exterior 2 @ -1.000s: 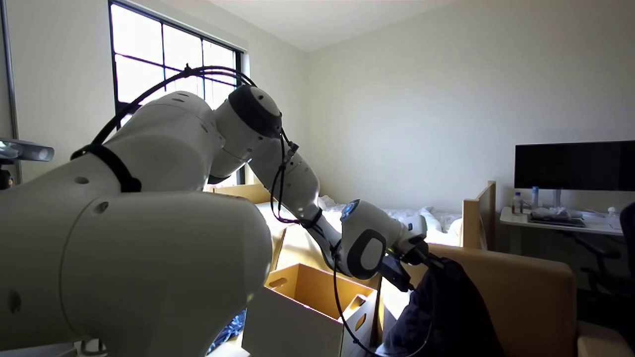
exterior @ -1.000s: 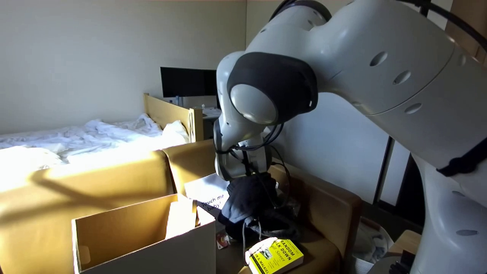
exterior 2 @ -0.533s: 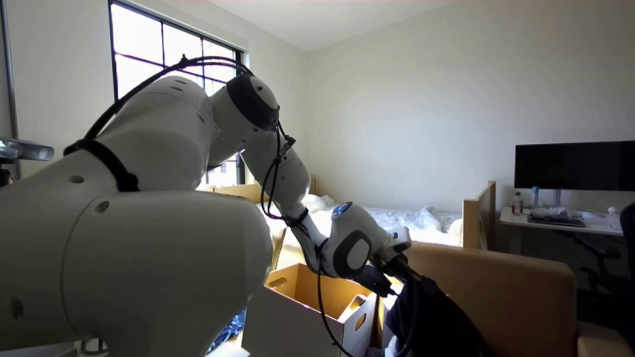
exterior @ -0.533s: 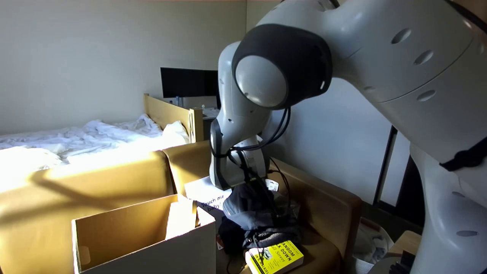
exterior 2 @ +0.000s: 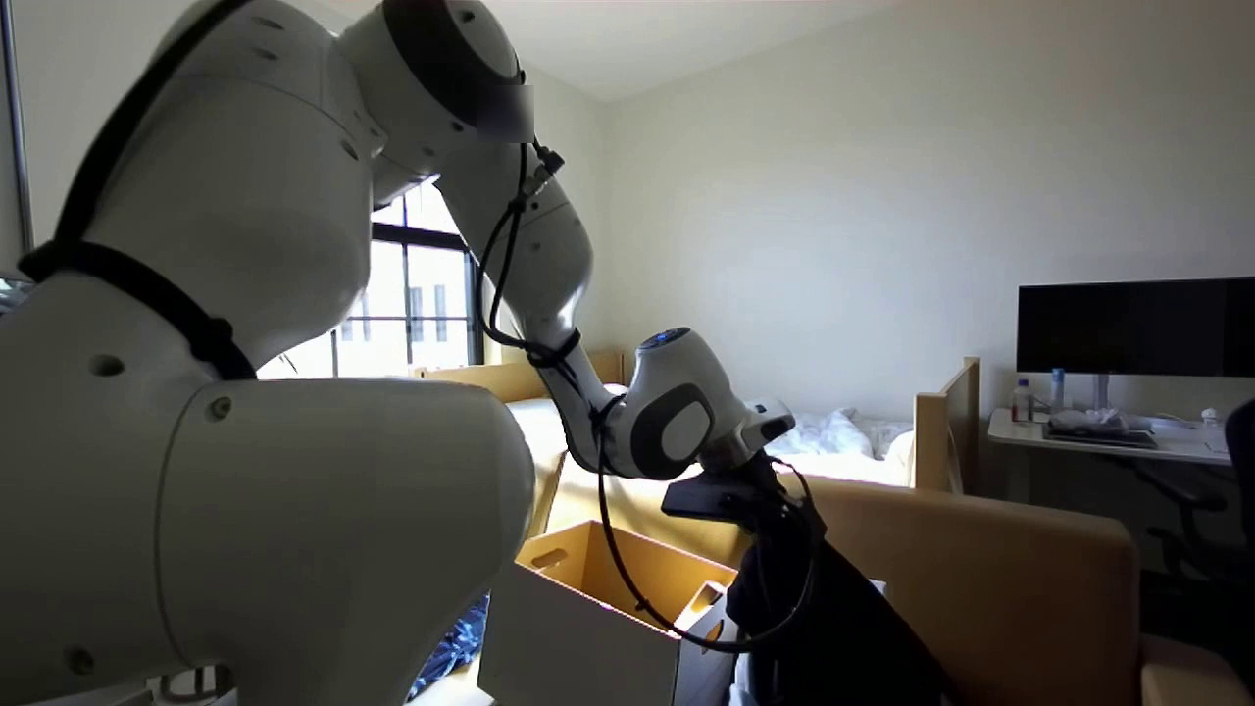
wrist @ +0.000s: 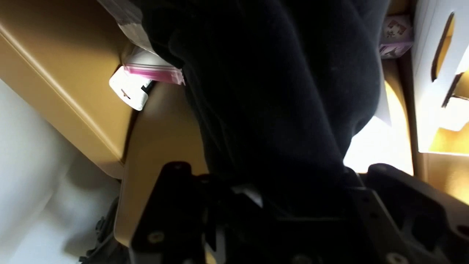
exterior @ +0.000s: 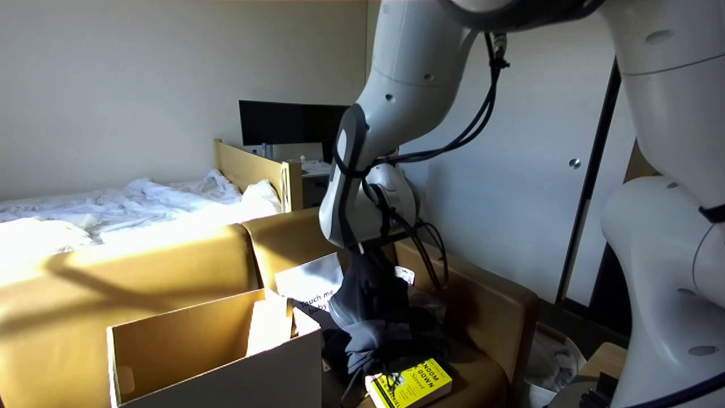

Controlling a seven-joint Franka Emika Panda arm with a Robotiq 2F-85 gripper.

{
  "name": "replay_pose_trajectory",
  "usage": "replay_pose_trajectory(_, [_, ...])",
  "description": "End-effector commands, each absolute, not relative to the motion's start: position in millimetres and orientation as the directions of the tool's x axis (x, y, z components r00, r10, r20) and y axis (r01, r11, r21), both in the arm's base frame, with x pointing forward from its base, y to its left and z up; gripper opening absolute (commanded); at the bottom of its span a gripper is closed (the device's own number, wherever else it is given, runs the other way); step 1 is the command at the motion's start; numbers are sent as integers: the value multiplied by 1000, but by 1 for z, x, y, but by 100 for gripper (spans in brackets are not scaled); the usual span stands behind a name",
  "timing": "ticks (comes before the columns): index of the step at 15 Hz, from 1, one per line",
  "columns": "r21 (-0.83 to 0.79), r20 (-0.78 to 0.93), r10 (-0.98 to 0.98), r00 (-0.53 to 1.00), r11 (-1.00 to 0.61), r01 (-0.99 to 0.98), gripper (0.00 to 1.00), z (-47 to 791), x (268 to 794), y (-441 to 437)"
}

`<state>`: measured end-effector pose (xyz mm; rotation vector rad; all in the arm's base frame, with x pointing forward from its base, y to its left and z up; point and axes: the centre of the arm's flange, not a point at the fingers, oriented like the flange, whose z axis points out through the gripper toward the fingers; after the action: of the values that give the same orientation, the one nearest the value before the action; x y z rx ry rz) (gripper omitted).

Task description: Put a book and hoodie from the couch into the box

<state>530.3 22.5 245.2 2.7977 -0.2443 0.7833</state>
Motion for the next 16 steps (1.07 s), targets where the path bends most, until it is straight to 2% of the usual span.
replay_pose_trajectory(1, [139, 498, 40, 866, -990, -34, 0, 321, 489, 19])
replay_pose_trajectory(4, [101, 548, 112, 829, -993, 67, 0, 351, 469, 15])
replay_pose_trajectory(5, [154, 508, 59, 859, -988, -23, 0, 297, 504, 19])
replay_pose_trajectory(11, [91, 514, 72, 855, -995, 29, 0, 308, 492, 16])
replay_pose_trajectory(14, [154, 454, 188, 871, -979, 131, 0, 375, 461, 11])
replay_pose_trajectory(16, [202, 366, 267, 892, -958, 204, 0, 378, 462, 10])
